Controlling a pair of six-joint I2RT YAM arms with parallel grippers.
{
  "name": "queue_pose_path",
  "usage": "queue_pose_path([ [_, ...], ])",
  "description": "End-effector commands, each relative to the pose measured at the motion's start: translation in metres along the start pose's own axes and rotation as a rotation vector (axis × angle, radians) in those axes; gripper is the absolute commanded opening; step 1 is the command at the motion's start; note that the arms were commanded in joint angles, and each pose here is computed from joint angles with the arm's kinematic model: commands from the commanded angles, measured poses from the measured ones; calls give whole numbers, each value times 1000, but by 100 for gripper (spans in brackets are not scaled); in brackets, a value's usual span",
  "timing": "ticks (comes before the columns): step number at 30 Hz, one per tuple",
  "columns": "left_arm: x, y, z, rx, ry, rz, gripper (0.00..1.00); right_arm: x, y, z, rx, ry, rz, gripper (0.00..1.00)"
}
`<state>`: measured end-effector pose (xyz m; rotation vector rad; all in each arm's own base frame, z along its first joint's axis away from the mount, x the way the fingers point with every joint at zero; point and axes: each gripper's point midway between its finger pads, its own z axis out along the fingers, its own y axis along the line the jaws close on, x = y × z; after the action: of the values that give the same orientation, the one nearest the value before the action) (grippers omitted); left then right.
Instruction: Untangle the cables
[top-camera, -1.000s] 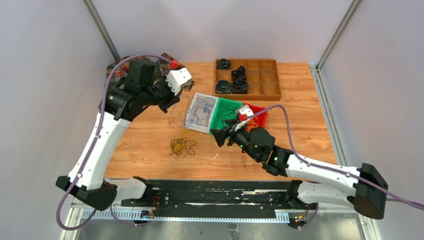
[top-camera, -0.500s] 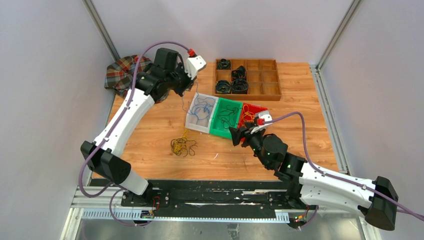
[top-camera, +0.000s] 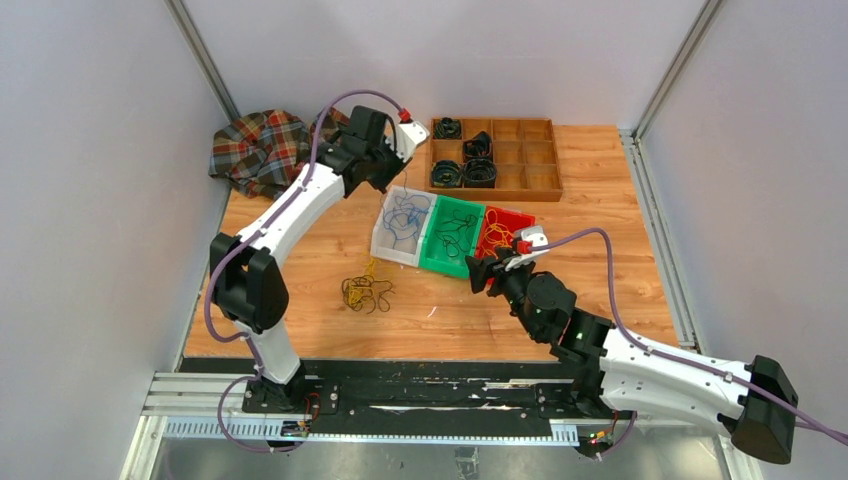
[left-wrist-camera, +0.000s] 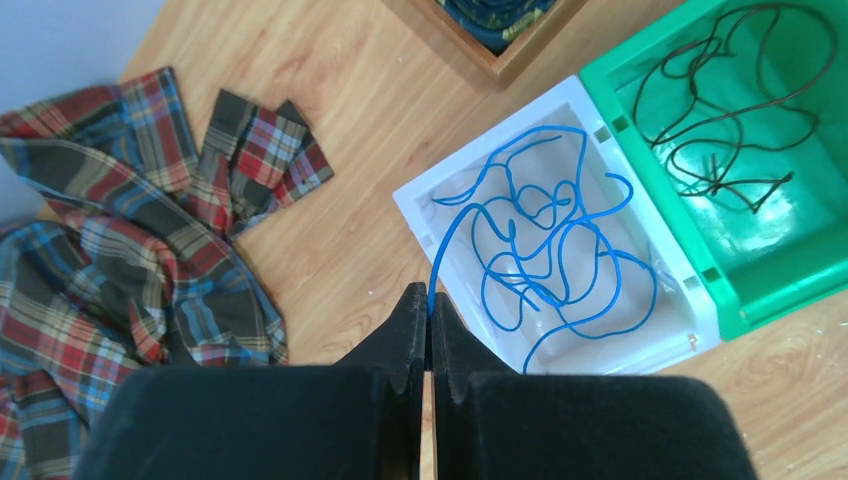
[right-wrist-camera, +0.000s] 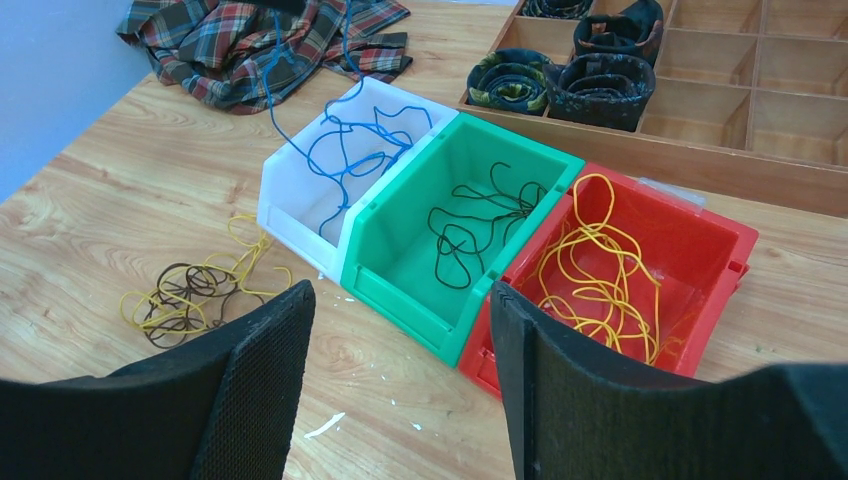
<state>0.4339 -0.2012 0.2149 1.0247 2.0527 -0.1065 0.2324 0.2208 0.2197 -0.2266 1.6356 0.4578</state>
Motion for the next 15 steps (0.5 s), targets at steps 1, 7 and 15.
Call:
queue_pose_path([
  [1, 11, 6, 20, -59, 17, 21, 0, -3, -12, -3, 45, -16, 12, 64],
  [7, 41, 19, 32, -149, 93, 110, 0, 1, -16, -3, 54, -4, 12, 63],
  [15, 41, -26, 50, 0, 55, 54, 1, 3, -15, 0, 61, 15, 0, 63],
])
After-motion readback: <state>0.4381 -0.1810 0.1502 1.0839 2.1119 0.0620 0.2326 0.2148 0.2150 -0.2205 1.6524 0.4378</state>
